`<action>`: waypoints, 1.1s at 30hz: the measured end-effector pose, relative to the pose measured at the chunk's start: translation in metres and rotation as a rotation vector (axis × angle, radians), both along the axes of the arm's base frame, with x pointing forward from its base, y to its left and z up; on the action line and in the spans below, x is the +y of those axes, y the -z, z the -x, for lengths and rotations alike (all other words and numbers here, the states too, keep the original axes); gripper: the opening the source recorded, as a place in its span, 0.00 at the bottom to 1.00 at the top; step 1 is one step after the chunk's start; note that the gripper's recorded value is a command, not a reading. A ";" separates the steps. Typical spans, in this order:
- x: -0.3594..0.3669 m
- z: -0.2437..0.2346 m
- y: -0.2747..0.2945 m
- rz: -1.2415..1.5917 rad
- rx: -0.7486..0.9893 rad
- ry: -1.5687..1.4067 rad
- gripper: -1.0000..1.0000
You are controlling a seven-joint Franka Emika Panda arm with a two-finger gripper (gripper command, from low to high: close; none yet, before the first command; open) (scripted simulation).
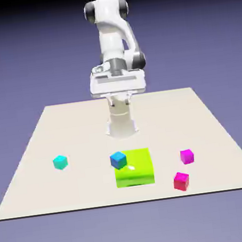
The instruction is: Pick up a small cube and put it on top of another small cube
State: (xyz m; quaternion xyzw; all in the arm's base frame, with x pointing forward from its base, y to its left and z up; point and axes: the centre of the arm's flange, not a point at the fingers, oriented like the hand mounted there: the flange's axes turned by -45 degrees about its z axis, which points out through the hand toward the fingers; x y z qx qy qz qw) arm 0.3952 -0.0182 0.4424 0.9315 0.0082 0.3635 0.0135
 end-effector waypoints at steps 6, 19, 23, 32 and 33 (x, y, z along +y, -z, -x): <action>-0.117 0.001 0.084 -0.027 0.260 0.188 0.50; -0.304 0.146 0.250 -0.232 0.744 0.523 0.50; -0.305 0.145 0.291 -0.227 0.744 0.523 0.50; -0.305 0.145 0.276 -0.227 0.744 0.523 0.00; -0.305 0.145 0.265 -0.228 0.744 0.523 0.00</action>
